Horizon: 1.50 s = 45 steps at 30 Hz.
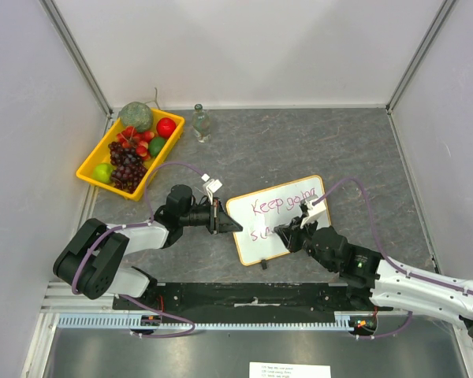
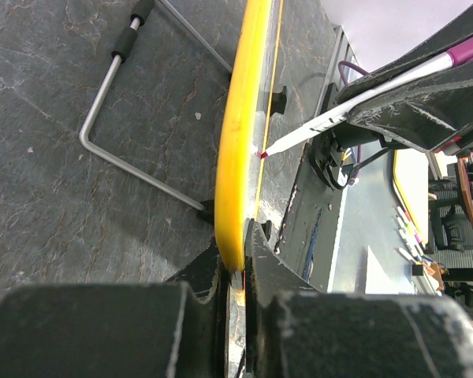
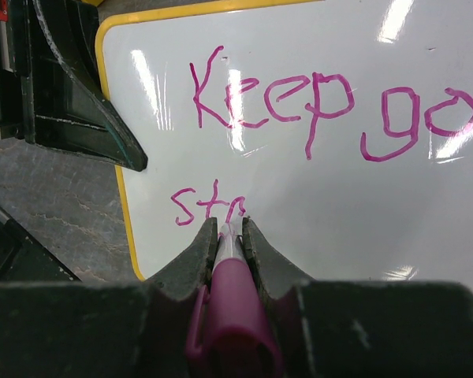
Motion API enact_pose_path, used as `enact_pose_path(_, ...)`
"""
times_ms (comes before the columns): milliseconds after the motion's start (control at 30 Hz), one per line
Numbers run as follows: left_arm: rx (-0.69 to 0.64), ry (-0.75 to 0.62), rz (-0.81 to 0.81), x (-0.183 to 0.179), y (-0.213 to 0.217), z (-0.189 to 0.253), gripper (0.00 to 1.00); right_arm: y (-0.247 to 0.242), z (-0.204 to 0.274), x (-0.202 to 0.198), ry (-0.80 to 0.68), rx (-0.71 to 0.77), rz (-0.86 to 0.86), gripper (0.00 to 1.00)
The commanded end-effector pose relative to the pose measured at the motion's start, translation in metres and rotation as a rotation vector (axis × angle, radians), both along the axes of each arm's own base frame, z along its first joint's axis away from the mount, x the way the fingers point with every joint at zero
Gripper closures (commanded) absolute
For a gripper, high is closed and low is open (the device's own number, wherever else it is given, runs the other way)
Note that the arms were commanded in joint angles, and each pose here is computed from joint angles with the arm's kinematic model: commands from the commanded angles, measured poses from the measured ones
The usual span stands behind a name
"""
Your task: Write a sentence on the whiteboard
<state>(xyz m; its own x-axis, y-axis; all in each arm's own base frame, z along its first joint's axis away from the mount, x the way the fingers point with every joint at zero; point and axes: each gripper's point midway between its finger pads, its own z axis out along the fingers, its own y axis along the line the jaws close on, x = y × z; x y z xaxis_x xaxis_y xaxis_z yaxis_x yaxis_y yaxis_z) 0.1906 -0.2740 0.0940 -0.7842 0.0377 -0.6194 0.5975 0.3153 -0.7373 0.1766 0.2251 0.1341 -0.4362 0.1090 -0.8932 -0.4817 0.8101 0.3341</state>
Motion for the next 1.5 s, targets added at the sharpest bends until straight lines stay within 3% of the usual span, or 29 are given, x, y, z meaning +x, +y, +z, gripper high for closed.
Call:
enact_pose_path(0, 0.13, -0.045, 0.055, 0.01, 0.012, -0.033, 0.98, -0.02, -0.039, -0.004, 0.052, -0.135, -0.023, 1.0)
enact_pose_path(333, 0.13, -0.049, 0.056, 0.009, 0.012, -0.033, 0.98, -0.014, -0.027, 0.001, 0.022, -0.123, -0.026, 1.0)
enact_pose_path(800, 0.13, -0.05, 0.058, 0.01, 0.013, -0.032, 0.98, -0.022, 0.027, 0.021, -0.098, -0.028, -0.14, 1.0)
enact_pose_path(1467, 0.133, -0.051, 0.061, 0.01, 0.013, -0.033, 0.98, -0.03, -0.003, 0.009, -0.026, -0.058, -0.121, 1.0)
